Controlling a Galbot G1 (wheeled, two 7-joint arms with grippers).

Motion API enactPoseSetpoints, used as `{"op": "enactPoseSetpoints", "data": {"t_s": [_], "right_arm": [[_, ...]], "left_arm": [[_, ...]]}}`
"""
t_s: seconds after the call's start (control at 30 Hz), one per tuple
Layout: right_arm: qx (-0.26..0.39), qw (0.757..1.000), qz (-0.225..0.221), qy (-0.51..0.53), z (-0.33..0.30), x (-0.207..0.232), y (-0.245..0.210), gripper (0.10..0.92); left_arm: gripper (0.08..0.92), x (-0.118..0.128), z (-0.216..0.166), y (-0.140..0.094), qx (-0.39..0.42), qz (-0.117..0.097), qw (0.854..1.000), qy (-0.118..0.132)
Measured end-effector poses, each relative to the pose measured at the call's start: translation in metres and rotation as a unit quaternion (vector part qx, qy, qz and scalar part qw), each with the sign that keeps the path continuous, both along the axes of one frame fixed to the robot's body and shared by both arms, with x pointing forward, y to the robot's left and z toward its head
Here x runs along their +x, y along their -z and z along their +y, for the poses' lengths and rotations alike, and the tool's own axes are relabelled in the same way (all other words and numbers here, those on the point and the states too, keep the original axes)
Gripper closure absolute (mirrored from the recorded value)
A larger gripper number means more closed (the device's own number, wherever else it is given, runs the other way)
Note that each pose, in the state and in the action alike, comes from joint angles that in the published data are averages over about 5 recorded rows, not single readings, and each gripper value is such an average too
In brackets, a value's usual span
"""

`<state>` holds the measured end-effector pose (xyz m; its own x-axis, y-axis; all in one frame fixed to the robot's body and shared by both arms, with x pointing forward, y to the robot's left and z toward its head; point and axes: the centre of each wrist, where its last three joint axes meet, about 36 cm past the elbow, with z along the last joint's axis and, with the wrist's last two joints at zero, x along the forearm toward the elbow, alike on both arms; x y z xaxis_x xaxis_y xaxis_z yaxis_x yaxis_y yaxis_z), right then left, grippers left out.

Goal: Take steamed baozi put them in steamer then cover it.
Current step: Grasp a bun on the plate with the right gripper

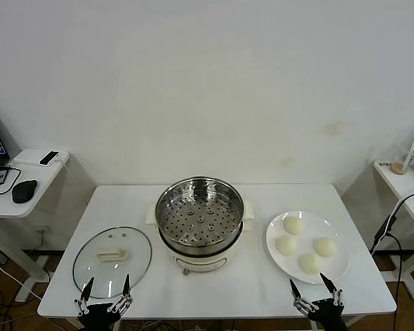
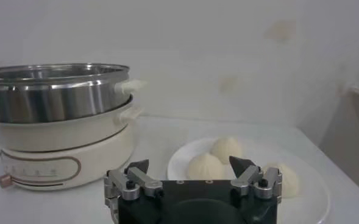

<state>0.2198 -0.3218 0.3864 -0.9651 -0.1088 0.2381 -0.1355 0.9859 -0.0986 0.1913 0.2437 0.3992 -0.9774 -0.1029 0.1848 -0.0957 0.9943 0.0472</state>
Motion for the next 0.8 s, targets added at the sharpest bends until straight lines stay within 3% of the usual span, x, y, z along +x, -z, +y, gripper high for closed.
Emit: {"op": "enactPoseSetpoints", "data": {"t_s": [0.17, 0.4, 0.57, 0.8], "right_arm": [[-0.049, 0.999, 0.001, -0.007, -0.017, 0.017, -0.012, 0.2], [-0.184, 0.982, 0.001, -0.049, -0.061, 0.067, -0.038, 0.2], [-0.293, 0.95, 0.007, -0.108, -0.095, 0.117, -0.061, 0.2], [-0.416, 0.883, 0.031, -0.213, -0.126, 0.203, -0.098, 0.2]], "left_arm": [[0.177, 0.005, 0.003, -0.004, 0.012, -0.011, 1.0, 0.002], [0.177, 0.012, 0.007, -0.01, 0.037, -0.026, 0.999, 0.013], [0.177, 0.014, 0.01, -0.012, 0.047, -0.033, 0.998, 0.018], [0.177, 0.015, 0.01, -0.013, 0.058, -0.035, 0.997, 0.02]]}}
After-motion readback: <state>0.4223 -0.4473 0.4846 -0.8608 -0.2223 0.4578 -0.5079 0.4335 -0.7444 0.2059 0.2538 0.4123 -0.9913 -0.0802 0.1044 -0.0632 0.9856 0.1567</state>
